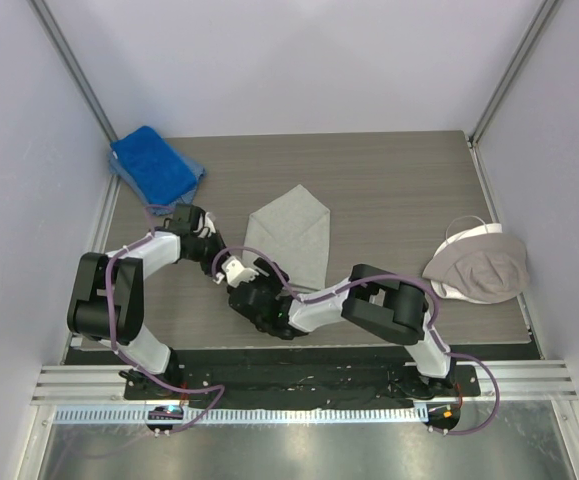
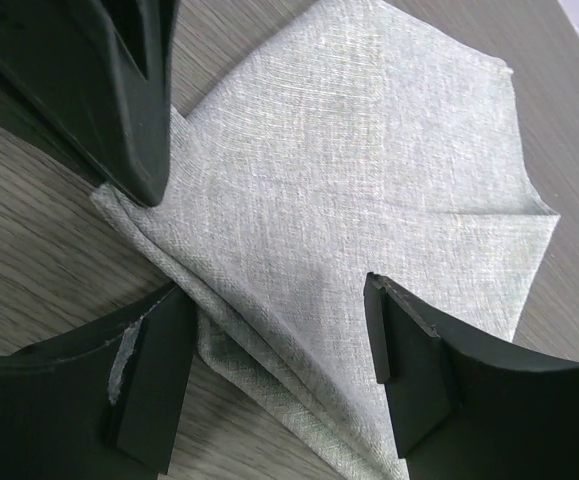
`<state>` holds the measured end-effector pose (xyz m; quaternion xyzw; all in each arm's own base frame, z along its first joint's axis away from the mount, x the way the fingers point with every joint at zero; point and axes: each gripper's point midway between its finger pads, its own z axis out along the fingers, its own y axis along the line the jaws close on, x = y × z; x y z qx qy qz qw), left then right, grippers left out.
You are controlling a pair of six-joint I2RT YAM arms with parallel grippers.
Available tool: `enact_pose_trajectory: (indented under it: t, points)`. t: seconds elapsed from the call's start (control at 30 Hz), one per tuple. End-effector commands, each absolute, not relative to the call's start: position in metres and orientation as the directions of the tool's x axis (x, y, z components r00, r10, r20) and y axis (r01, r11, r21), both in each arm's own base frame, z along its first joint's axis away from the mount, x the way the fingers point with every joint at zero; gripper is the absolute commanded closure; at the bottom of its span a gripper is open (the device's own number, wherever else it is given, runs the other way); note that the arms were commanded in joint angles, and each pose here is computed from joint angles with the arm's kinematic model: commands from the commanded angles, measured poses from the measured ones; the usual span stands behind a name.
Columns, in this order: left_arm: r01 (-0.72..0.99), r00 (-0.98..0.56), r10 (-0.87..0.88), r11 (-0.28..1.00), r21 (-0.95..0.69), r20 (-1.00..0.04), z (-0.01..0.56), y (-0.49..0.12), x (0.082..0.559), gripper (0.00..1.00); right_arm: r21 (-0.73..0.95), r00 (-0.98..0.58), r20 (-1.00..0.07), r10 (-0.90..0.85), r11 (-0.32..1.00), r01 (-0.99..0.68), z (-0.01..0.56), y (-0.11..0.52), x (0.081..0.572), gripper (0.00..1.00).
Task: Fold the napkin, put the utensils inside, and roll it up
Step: Roll the napkin with the utensil
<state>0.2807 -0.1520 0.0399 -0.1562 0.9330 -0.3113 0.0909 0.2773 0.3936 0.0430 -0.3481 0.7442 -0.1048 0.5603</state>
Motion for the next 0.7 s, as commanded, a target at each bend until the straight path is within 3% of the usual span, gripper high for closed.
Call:
enact_pose_trajectory:
  t: [0.0, 0.47, 0.57, 0.6, 0.67]
  points:
    - [-0.214, -0.935, -0.343, 0.746, -0.630, -0.089, 0.045, -0.151, 0.285, 1.00, -0.599, -0.141, -0.737, -0.661, 0.735, -0.320, 0.043, 0.366, 0.277, 0.27]
    - [-0.213, -0.933, -0.346, 0.749, -0.628, -0.096, 0.047, -0.148, 0.286, 1.00, -0.659, -0.163, -0.678, -0.717, 0.691, -0.297, 0.028, 0.334, 0.271, 0.28]
    - [-0.214, -0.933, -0.348, 0.748, -0.628, -0.096, 0.046, -0.148, 0.287, 1.00, -0.666, -0.155, -0.665, -0.730, 0.675, -0.318, 0.022, 0.337, 0.270, 0.38]
    - [-0.214, -0.933, -0.347, 0.750, -0.626, -0.096, 0.046, -0.148, 0.286, 1.00, -0.671, -0.149, -0.659, -0.737, 0.666, -0.326, 0.022, 0.338, 0.270, 0.49]
    - [-0.210, -0.933, -0.345, 0.751, -0.626, -0.100, 0.047, -0.148, 0.287, 1.00, -0.665, -0.137, -0.657, -0.741, 0.656, -0.356, 0.021, 0.342, 0.269, 0.57]
